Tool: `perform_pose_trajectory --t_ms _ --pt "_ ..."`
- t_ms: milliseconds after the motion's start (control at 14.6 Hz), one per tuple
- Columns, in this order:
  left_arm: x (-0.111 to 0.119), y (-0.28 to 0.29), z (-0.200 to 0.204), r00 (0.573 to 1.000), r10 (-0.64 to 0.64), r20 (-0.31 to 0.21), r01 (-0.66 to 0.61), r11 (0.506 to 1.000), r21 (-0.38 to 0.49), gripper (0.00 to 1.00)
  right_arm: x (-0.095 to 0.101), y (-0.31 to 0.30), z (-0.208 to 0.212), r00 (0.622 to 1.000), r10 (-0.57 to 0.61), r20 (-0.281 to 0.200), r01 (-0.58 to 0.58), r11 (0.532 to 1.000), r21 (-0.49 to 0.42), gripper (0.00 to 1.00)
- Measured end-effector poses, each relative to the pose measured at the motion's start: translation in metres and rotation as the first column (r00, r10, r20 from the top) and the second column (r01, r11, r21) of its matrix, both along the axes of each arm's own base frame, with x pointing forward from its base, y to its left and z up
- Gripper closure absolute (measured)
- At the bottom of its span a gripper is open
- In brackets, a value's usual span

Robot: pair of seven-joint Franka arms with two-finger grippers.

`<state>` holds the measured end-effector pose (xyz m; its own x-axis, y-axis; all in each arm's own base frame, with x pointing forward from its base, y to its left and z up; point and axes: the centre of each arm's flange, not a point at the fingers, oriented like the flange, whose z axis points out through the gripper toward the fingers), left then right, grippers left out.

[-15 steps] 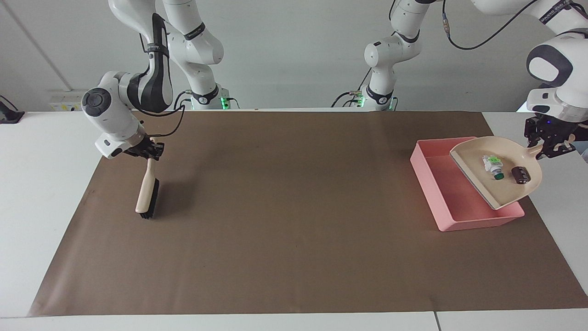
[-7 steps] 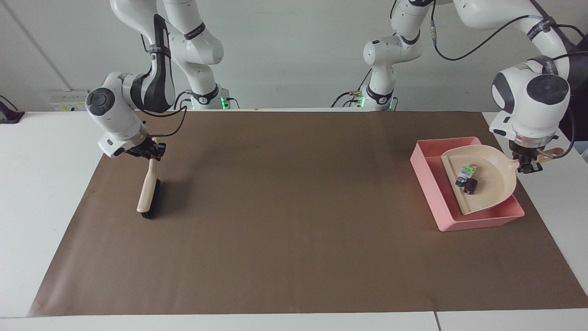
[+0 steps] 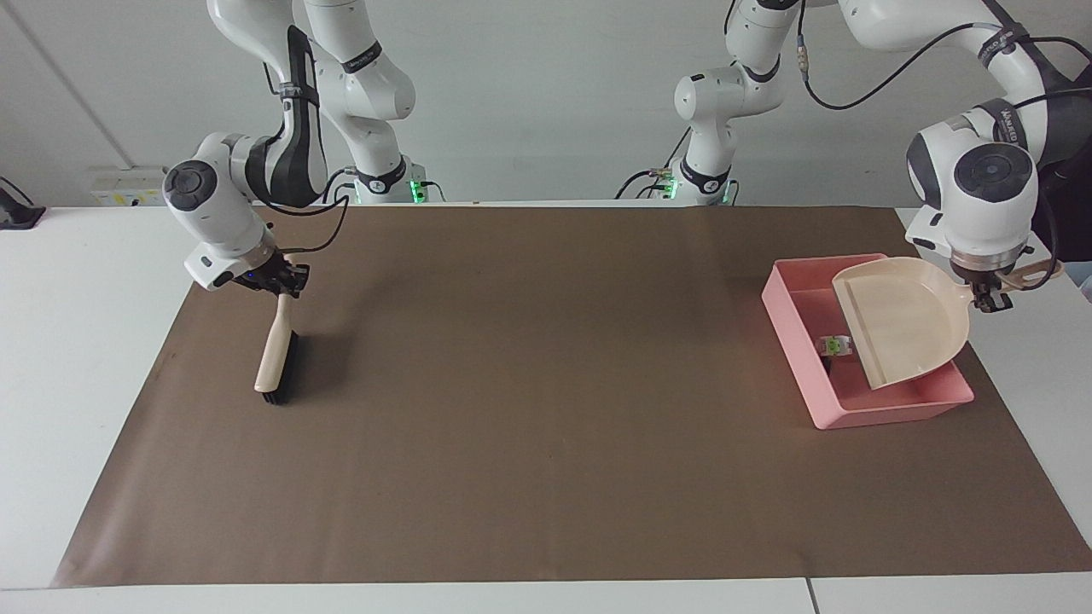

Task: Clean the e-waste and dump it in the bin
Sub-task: 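Tip the dustpan over the pink bin with the left gripper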

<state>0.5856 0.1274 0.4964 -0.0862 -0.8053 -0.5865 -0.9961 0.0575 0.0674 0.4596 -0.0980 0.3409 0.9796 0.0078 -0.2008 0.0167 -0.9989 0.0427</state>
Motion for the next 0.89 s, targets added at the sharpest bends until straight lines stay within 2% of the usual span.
perform_pose_trajectory --t_ms 205,411,548,753,890 --pt "-0.014 0.000 0.046 0.999 0.027 0.045 -0.027 1.000 0.014 0.67 0.002 0.003 0.004 1.000 0.008 0.005 -0.008 1.000 -0.002 0.28" --pt "-0.025 -0.004 0.066 0.998 0.039 0.058 -0.040 0.999 0.020 0.67 0.019 0.021 0.032 0.999 0.028 0.030 -0.028 1.000 -0.014 0.00" --pt "-0.025 -0.026 0.067 0.998 0.009 0.057 -0.009 1.000 0.004 0.67 0.038 0.045 0.067 0.996 0.005 0.090 -0.001 0.999 -0.034 0.00" --pt "-0.025 -0.087 0.047 0.998 -0.039 0.039 0.044 0.992 -0.122 0.67 0.062 0.090 0.120 0.977 -0.053 0.204 0.063 0.997 -0.046 0.00" --pt "-0.029 -0.128 0.025 0.998 -0.059 0.019 0.062 0.979 -0.195 0.67 0.071 0.109 0.154 0.963 -0.080 0.256 0.093 0.995 -0.042 0.00"
